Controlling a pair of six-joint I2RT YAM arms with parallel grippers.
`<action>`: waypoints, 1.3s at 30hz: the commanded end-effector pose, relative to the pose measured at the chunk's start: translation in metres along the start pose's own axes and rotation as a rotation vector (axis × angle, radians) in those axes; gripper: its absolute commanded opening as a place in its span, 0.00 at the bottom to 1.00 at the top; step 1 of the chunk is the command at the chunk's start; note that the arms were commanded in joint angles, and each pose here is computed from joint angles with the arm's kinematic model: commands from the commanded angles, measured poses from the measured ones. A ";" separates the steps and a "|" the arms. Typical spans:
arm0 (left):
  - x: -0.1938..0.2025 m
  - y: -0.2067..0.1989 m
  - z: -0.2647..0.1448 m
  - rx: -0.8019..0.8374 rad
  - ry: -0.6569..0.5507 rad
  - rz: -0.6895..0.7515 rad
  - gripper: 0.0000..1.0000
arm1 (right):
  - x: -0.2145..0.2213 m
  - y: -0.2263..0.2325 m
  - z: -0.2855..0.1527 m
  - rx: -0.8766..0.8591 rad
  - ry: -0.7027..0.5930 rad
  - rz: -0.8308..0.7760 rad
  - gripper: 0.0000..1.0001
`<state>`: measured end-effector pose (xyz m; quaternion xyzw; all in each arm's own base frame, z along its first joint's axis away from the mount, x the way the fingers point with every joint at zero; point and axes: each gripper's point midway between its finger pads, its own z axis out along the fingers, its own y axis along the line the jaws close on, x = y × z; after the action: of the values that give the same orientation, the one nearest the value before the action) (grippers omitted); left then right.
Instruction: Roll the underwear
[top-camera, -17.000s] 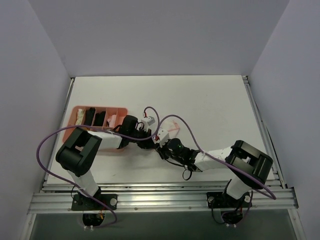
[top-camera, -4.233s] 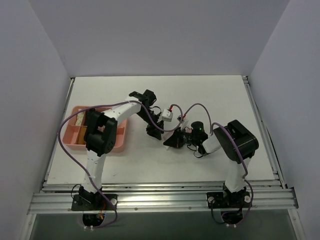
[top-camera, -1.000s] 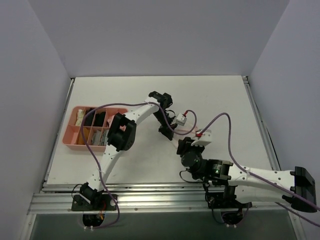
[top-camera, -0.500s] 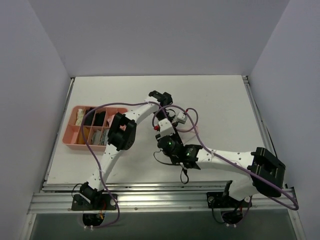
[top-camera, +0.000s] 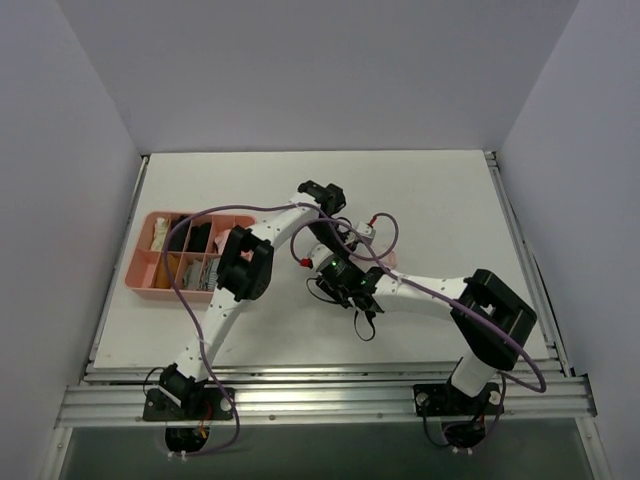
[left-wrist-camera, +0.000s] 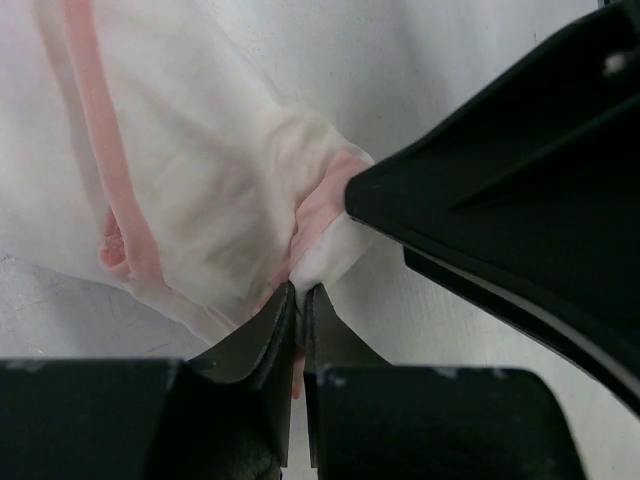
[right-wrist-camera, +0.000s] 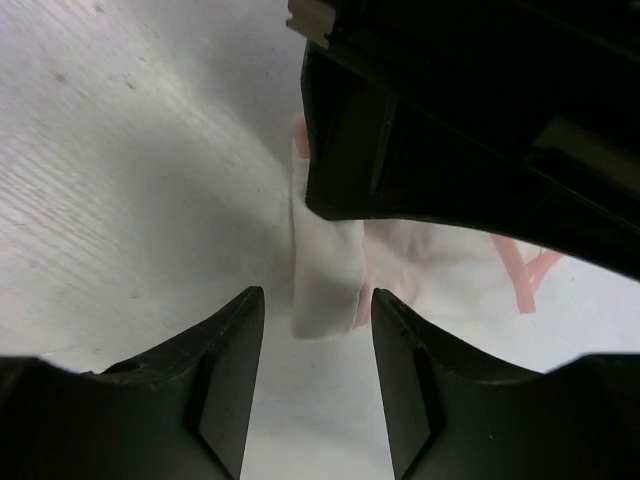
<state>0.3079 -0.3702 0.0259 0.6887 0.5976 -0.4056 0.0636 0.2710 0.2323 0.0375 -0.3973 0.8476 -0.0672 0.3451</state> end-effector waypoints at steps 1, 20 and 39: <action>0.040 -0.042 0.005 0.153 0.155 -0.198 0.10 | -0.002 -0.004 0.005 -0.025 0.038 -0.089 0.43; 0.040 -0.040 0.004 0.152 0.152 -0.218 0.15 | 0.012 -0.001 0.030 0.082 0.092 -0.264 0.15; 0.021 -0.015 -0.122 -0.124 -0.119 -0.233 0.36 | 0.035 0.028 0.062 -0.268 0.138 -0.111 0.00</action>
<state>0.3703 -0.3081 0.0489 0.6205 0.6547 -0.4144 0.1208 0.3214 0.2568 0.0116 -0.4553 0.8220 -0.0505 0.3383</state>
